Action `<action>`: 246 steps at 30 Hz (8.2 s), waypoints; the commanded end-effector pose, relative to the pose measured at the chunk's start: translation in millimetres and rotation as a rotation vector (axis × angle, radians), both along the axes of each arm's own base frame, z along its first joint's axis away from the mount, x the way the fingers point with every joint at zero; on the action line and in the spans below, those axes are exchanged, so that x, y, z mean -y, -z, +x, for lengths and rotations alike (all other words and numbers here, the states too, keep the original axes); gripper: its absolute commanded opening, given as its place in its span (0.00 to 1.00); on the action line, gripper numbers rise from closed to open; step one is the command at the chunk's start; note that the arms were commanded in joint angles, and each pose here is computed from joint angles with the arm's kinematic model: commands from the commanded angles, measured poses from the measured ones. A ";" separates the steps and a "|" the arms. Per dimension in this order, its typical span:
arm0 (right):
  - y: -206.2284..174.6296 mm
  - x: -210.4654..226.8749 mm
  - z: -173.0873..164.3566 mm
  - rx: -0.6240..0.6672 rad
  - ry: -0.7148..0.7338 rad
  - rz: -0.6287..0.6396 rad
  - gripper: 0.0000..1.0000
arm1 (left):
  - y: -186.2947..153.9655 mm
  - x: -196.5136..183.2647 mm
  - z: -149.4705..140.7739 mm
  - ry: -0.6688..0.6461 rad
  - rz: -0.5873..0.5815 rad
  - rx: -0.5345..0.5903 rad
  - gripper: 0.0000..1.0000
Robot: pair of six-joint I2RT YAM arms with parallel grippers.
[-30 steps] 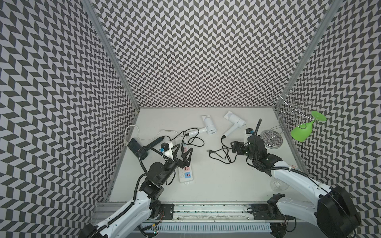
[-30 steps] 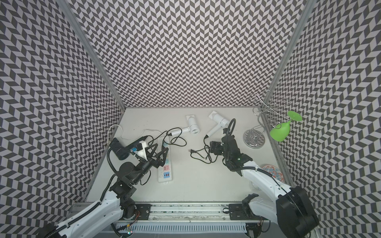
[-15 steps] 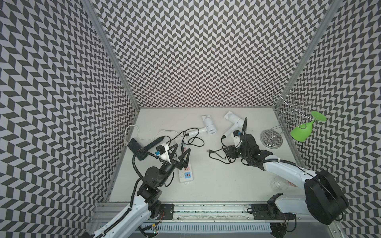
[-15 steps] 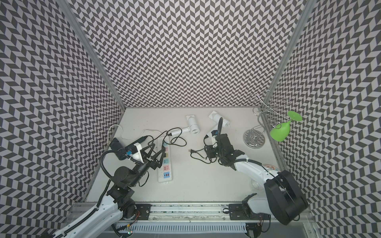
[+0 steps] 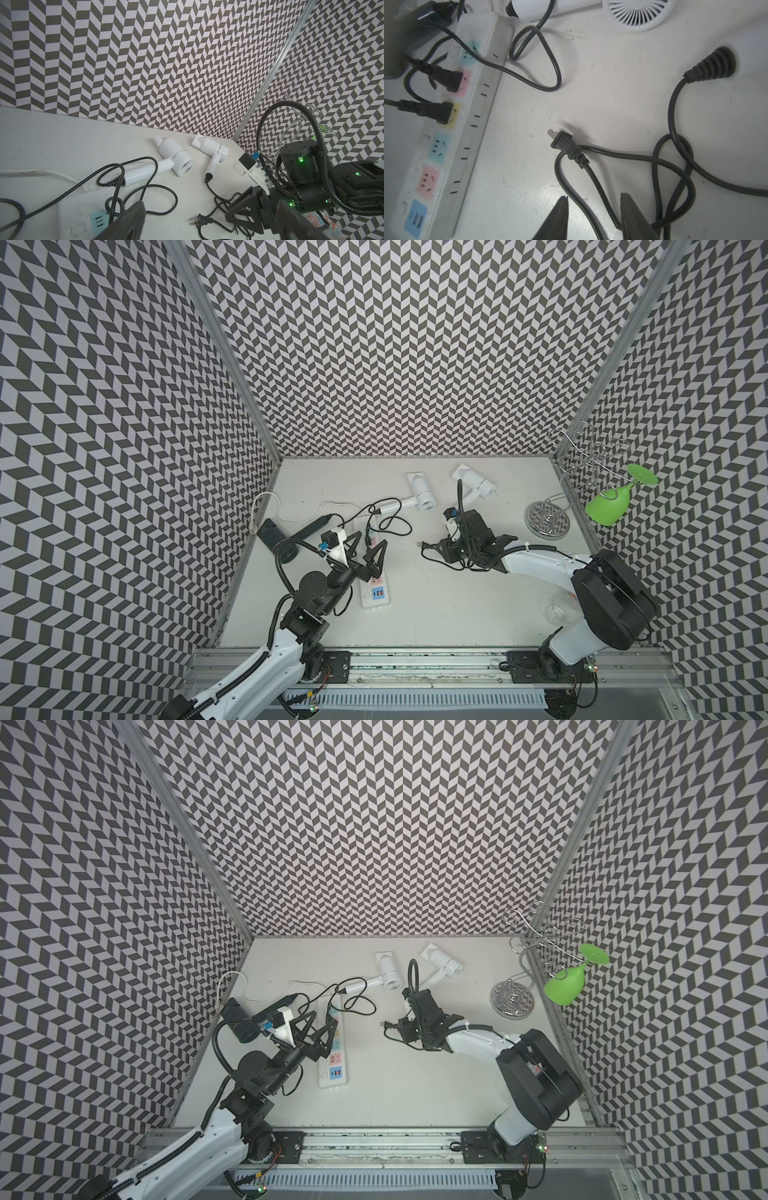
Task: Charge the blow dryers
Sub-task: Pick up the plug from the center of the board.
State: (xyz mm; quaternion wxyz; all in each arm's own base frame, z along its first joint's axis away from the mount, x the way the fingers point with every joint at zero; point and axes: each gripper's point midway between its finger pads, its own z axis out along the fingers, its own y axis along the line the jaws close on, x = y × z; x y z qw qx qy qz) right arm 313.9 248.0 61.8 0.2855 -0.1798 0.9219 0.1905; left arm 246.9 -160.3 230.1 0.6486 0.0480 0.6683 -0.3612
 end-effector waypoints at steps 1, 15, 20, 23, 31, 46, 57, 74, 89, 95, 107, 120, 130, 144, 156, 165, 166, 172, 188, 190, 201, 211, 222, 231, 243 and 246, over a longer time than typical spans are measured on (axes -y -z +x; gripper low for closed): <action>-2.0 -0.7 8.2 0.043 0.001 -0.029 0.43 | -7.3 -2.7 -0.3 -0.018 -0.008 0.034 0.99; 24.0 -11.1 7.1 0.025 -0.032 -0.075 0.42 | -1.0 -1.0 3.7 -0.023 0.006 0.017 0.99; 33.8 -16.5 5.3 0.014 -0.046 -0.098 0.35 | 2.5 1.5 5.3 -0.015 0.011 0.005 0.99; 39.3 -14.8 7.6 0.013 -0.033 -0.122 0.34 | 3.6 2.3 5.9 -0.014 0.014 0.002 0.99; 47.2 -14.7 10.2 0.015 -0.024 -0.151 0.20 | 4.5 2.5 6.3 -0.014 0.016 0.000 0.99; -24.0 -22.7 3.9 0.173 -0.048 0.032 0.00 | 4.8 2.0 6.7 -0.018 0.022 0.001 0.99; -94.7 -32.2 -27.0 0.339 -0.178 0.266 0.00 | 4.7 6.6 8.0 -0.001 0.040 0.001 0.99; -159.4 -35.2 -89.2 0.592 -0.447 0.509 0.00 | -6.7 36.2 -6.1 0.195 0.015 0.032 0.99; -132.4 -63.0 -121.7 0.366 -0.717 0.539 0.00 | -17.4 68.8 -41.3 0.586 -0.052 0.084 0.99; -125.3 -69.8 -130.8 0.275 -0.791 0.583 0.00 | -18.2 73.5 -48.1 0.643 -0.056 0.096 0.91; -124.9 -69.9 -134.2 0.184 -0.832 0.663 0.00 | -11.9 77.1 -44.0 0.637 -0.020 0.083 0.72; -133.6 -61.0 -131.1 0.180 -0.817 0.720 0.00 | -4.4 98.0 -47.9 0.691 0.038 0.067 0.60; -133.7 -60.3 -131.9 0.174 -0.823 0.731 0.00 | -4.4 101.5 -49.3 0.703 0.045 0.066 0.31; -126.2 -62.1 -126.7 0.156 -0.802 0.716 0.00 | -6.3 103.7 -51.6 0.720 0.042 0.066 0.00; -126.4 -57.5 -112.3 0.207 -0.703 0.667 0.44 | -13.0 99.6 -51.0 0.694 0.017 0.072 0.00; -147.8 -26.1 -78.1 0.336 -0.440 0.604 0.76 | -13.5 88.7 -34.1 0.561 0.025 0.062 0.00; -153.5 -21.1 -73.8 0.357 -0.399 0.596 0.77 | -15.5 86.7 -32.1 0.544 0.016 0.060 0.00; -192.3 14.3 -54.6 0.443 -0.107 0.622 1.00 | -39.6 71.3 -6.6 0.382 -0.068 -0.018 0.00; -208.1 13.6 -107.1 0.341 -0.206 0.895 0.95 | -89.4 41.6 15.7 0.227 -0.465 -0.223 0.00; -208.8 10.6 -114.2 0.323 -0.245 0.920 0.93 | -95.0 40.9 14.8 0.243 -0.519 -0.221 0.00; -212.6 6.2 -124.9 0.268 -0.291 1.018 0.90 | -116.0 62.8 5.6 0.340 -0.716 -0.186 0.00; -232.8 2.2 -120.8 0.299 -0.300 1.062 0.74 | -124.9 105.7 -7.2 0.453 -0.789 -0.171 0.00; -250.0 5.3 -110.7 0.362 -0.253 1.118 0.68 | -119.9 127.9 -27.8 0.545 -0.850 -0.146 0.00; -264.1 4.6 -105.6 0.420 -0.259 1.132 0.57 | -115.2 146.7 -42.6 0.602 -0.869 -0.155 0.00; -281.1 4.5 -114.3 0.470 -0.304 1.176 0.52 | -110.2 155.5 -49.7 0.613 -0.867 -0.151 0.00; -281.1 2.8 -115.8 0.467 -0.314 1.176 0.44 | -109.5 157.1 -50.4 0.618 -0.868 -0.152 0.00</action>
